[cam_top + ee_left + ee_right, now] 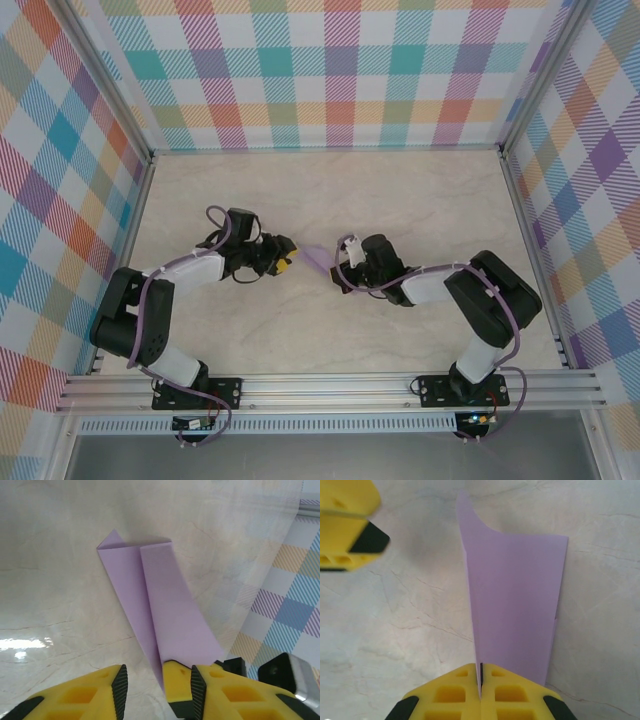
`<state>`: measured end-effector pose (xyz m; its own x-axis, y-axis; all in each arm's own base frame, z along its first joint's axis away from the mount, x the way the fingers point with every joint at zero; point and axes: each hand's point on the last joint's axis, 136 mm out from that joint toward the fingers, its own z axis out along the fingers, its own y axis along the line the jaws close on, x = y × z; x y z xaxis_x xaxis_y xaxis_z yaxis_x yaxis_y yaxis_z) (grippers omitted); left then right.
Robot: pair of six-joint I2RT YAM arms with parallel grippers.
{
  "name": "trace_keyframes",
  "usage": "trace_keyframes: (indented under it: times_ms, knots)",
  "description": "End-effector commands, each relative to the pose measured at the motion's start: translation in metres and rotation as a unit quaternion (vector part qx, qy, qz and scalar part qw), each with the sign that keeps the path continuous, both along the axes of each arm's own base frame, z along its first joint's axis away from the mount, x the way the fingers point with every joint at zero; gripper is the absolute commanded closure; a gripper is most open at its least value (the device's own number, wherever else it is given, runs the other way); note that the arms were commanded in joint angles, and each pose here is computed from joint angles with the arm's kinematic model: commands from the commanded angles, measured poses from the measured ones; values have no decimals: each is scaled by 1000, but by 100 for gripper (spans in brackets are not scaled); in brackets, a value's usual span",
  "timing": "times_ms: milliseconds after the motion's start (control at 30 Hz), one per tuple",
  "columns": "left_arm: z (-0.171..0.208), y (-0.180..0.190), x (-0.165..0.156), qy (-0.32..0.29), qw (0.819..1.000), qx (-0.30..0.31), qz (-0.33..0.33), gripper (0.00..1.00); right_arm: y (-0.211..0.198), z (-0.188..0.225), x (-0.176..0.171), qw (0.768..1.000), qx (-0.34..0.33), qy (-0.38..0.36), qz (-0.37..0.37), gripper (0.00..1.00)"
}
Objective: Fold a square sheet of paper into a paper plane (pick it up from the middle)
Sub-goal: Fold the wing for the fifth time at the center of the table.
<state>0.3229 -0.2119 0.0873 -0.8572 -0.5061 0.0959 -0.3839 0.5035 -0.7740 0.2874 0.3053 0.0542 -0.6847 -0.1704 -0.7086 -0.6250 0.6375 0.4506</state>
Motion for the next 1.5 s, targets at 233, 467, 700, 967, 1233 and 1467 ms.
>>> trace_keyframes:
  times_ms: [233, 467, 700, 967, 1233, 1467]
  knots:
    - [-8, -40, -8, -40, 997, -54, -50, 72, 15, 3, -8, 988, 88, 129, 17, 100]
    - [-15, -47, -12, -43, 996, -55, -61, 75, 20, -6, -11, 979, 99, 177, 23, 100]
    - [-27, -50, -16, -33, 996, -54, -67, 78, 20, -14, -10, 972, 106, 208, 14, 100]
    - [-34, -54, -19, -30, 995, -53, -76, 79, 16, -25, -12, 969, 99, 227, 2, 100]
    - [-43, -58, -23, -25, 995, -53, -87, 82, 14, -30, -11, 966, 96, 241, -9, 100]
    - [-49, -61, -21, -26, 994, -45, -92, 84, 13, -32, -12, 965, 93, 246, -10, 100]
